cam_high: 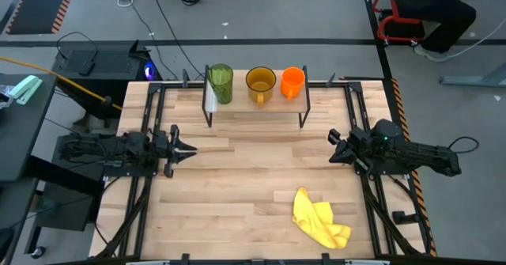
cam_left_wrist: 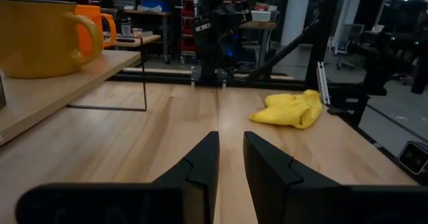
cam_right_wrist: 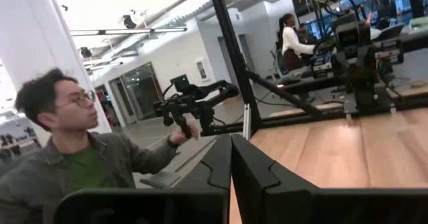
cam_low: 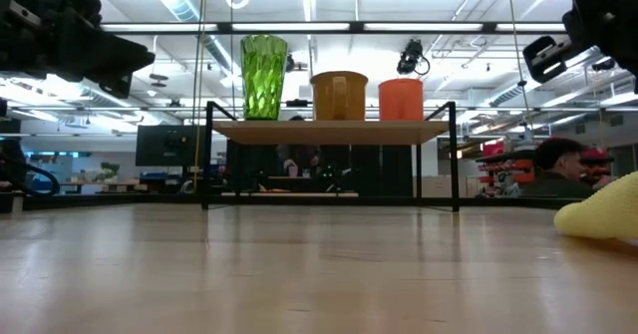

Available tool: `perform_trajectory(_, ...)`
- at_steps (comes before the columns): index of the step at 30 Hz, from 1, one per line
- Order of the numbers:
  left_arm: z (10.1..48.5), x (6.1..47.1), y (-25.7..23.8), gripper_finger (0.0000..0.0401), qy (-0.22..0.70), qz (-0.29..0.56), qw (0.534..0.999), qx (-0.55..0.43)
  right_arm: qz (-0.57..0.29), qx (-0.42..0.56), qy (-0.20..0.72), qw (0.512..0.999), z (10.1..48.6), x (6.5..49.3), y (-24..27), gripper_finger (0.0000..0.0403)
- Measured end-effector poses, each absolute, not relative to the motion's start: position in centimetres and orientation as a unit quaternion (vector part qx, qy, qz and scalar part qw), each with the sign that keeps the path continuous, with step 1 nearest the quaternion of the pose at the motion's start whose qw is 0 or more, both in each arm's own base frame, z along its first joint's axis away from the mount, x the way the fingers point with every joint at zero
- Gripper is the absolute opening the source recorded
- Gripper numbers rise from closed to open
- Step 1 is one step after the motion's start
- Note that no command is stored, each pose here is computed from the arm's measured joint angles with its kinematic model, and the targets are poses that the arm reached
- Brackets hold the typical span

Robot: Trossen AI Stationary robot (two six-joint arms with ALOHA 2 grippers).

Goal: Stack small to large cups/mugs on shelf
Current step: Return to Home Position

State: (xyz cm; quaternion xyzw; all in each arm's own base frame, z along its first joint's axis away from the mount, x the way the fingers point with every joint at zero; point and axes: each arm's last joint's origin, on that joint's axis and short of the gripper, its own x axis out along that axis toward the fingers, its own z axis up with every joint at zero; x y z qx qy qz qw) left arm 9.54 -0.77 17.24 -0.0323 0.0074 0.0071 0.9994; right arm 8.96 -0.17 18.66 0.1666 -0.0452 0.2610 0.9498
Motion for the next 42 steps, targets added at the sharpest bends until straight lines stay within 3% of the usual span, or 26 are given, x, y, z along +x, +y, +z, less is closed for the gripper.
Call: perform_trajectory(42,17.46,9.56,-0.76,0.0082,-0.007,0.008,0.999,-0.034,0.262,0.195,-0.038,0.944,18.69,8.96,-0.17,0.0017)
